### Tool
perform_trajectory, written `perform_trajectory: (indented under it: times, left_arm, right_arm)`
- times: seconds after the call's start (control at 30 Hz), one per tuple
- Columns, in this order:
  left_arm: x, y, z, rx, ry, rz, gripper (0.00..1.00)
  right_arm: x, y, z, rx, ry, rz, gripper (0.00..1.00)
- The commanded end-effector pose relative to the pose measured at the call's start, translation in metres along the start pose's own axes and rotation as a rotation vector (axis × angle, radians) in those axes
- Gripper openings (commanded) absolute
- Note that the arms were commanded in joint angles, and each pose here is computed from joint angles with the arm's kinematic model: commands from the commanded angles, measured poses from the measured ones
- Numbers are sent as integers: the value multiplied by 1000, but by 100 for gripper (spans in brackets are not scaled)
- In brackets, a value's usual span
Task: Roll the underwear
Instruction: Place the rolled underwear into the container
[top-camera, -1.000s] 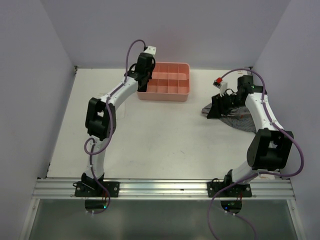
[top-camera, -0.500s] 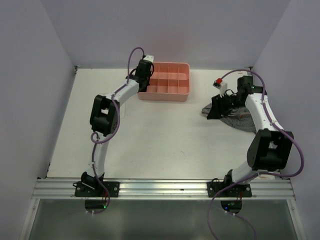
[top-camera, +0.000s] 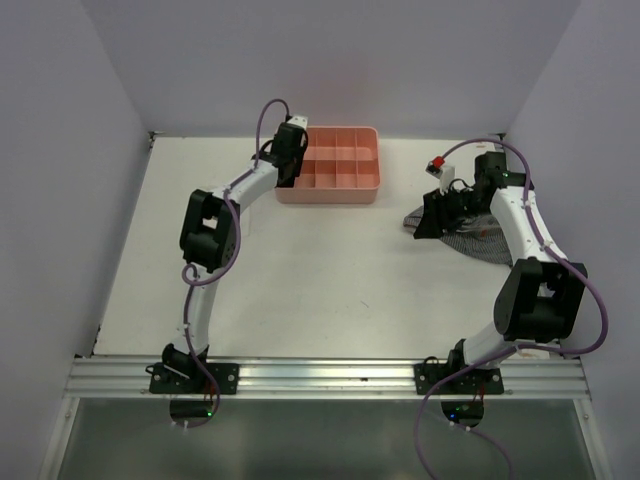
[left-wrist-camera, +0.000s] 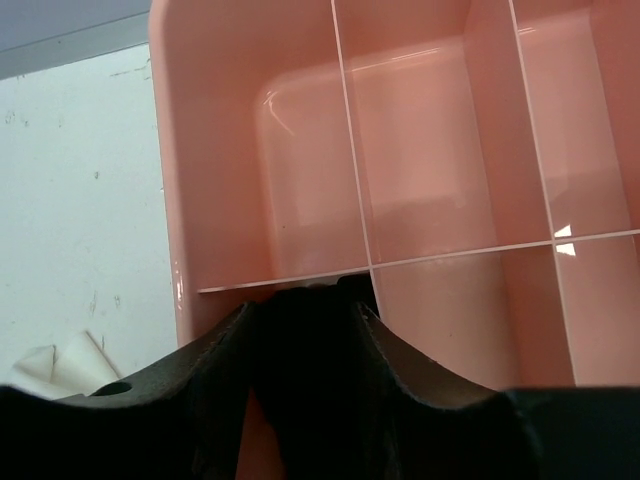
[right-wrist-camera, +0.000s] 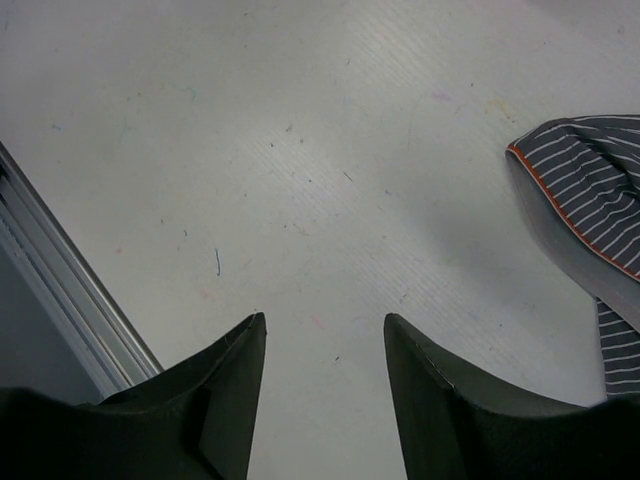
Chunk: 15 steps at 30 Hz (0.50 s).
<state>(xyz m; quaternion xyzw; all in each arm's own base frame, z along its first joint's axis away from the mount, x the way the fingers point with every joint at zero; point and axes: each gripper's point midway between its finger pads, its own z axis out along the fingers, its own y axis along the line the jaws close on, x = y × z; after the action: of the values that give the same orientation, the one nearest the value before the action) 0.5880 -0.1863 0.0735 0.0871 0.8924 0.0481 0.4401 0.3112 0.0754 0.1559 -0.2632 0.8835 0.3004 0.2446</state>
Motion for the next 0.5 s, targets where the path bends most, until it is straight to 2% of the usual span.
perform_trajectory:
  times: [0.0, 0.17, 0.3, 0.37, 0.47]
  left_arm:
    - [-5, -1, -8, 35, 9, -17, 50]
    - [-72, 11, -43, 35, -167, -20, 57]
    - [-140, 17, -94, 83, -351, -16, 62]
    - [-161, 17, -120, 115, -406, 12, 66]
    - [-172, 10, -151, 194, -428, 64, 78]
  right_arm:
    - [-8, 7, -10, 2, -30, -26, 54]
    - [-14, 8, -11, 2, -48, -38, 54]
    - [-22, 5, -13, 20, -76, -51, 54]
    - [-28, 3, -14, 33, -93, -63, 54]
    - [-33, -3, -13, 43, -101, -68, 55]
